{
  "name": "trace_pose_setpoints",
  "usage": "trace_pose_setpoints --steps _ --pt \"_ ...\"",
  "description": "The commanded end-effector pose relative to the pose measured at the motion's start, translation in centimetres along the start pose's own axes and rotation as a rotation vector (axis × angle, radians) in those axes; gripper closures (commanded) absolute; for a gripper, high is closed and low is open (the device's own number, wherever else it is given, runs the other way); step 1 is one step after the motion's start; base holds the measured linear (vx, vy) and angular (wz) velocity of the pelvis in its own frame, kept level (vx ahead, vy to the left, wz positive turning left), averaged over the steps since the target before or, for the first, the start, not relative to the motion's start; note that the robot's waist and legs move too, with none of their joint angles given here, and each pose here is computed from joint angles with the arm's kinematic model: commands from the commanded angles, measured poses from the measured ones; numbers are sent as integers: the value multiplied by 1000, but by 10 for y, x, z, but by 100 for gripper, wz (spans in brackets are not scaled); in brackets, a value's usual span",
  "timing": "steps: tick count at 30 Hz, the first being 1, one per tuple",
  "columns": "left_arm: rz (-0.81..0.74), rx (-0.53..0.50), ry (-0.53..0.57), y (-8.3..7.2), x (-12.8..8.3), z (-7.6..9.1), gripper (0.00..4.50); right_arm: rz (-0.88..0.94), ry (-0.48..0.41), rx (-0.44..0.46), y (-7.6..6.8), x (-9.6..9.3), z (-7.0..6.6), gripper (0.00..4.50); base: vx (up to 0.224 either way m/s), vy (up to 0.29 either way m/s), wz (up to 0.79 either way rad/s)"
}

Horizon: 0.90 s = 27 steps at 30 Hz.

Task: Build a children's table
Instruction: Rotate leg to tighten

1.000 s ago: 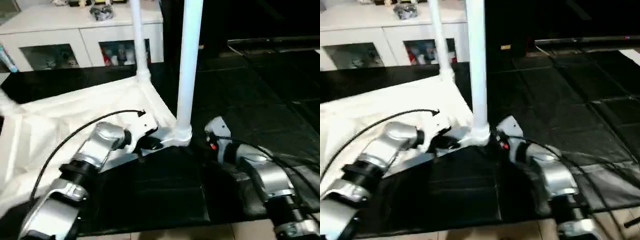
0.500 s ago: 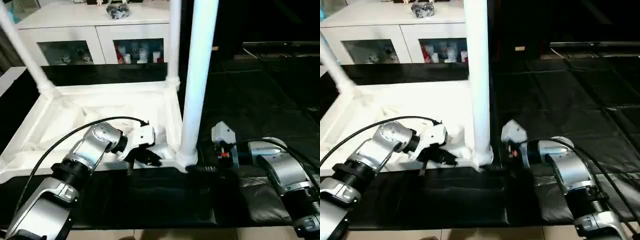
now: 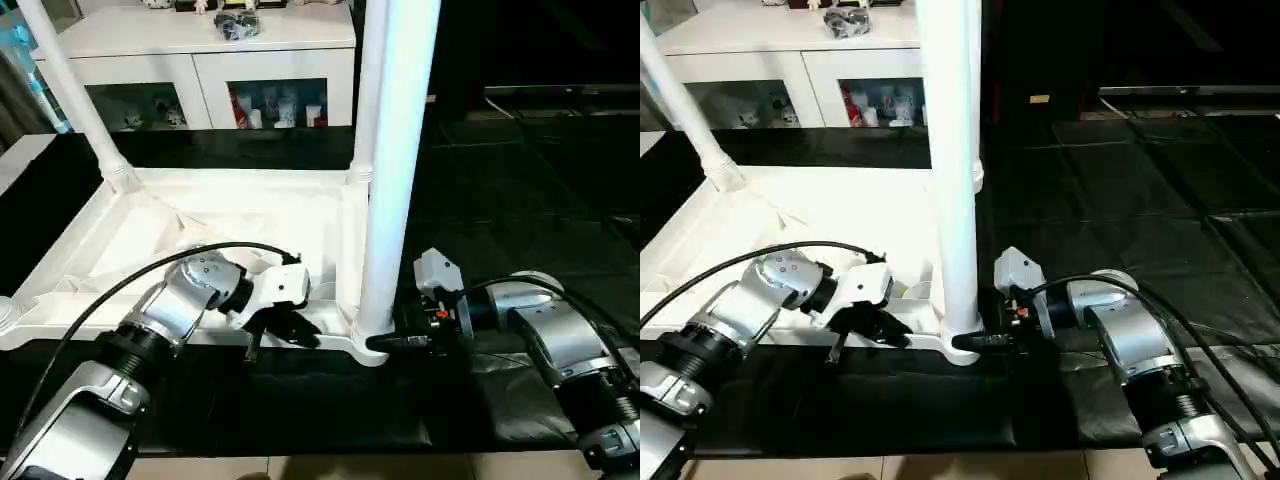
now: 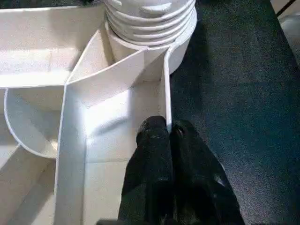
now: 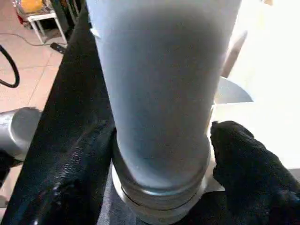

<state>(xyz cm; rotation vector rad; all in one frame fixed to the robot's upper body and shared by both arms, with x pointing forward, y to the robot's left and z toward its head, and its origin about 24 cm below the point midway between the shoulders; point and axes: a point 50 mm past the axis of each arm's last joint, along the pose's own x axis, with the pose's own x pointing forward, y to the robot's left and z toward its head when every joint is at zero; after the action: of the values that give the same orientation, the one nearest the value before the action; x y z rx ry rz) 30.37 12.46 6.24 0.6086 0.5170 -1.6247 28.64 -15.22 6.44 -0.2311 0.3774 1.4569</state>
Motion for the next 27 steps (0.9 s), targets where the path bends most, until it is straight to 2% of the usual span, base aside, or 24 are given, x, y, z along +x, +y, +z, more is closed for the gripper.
trace_pose_setpoints --steps 1,6,13,14,15,16,20,23,27 --pt "-87 50 17 -7 9 4 450 7 -5 -15 0 0 3 144 0 0 0" --pt "-86 50 15 -7 10 4 450 34 1 -17 3 0 2 179 0 0 0" --pt "-82 44 17 -8 9 3 450 24 19 -30 1 1 1 186 0 0 0" --pt "-80 44 17 -8 9 3 450 16 13 -5 0 1 1 186 0 0 0" --pt "-78 43 17 -8 9 3 450 14 10 7 0 1 1 152 0 0 0" --pt "-78 43 17 -8 9 3 450 14 10 7 0 1 1 152 0 0 0" --pt "-74 44 17 -7 9 3 450 19 7 27 1 1 0 96 0 0 0" --pt "-74 44 18 -7 8 3 450 -14 12 -25 0 3 1 76 0 0 0" --pt "-76 44 20 -7 8 2 450 -18 8 -33 1 5 1 71 0 0 0"
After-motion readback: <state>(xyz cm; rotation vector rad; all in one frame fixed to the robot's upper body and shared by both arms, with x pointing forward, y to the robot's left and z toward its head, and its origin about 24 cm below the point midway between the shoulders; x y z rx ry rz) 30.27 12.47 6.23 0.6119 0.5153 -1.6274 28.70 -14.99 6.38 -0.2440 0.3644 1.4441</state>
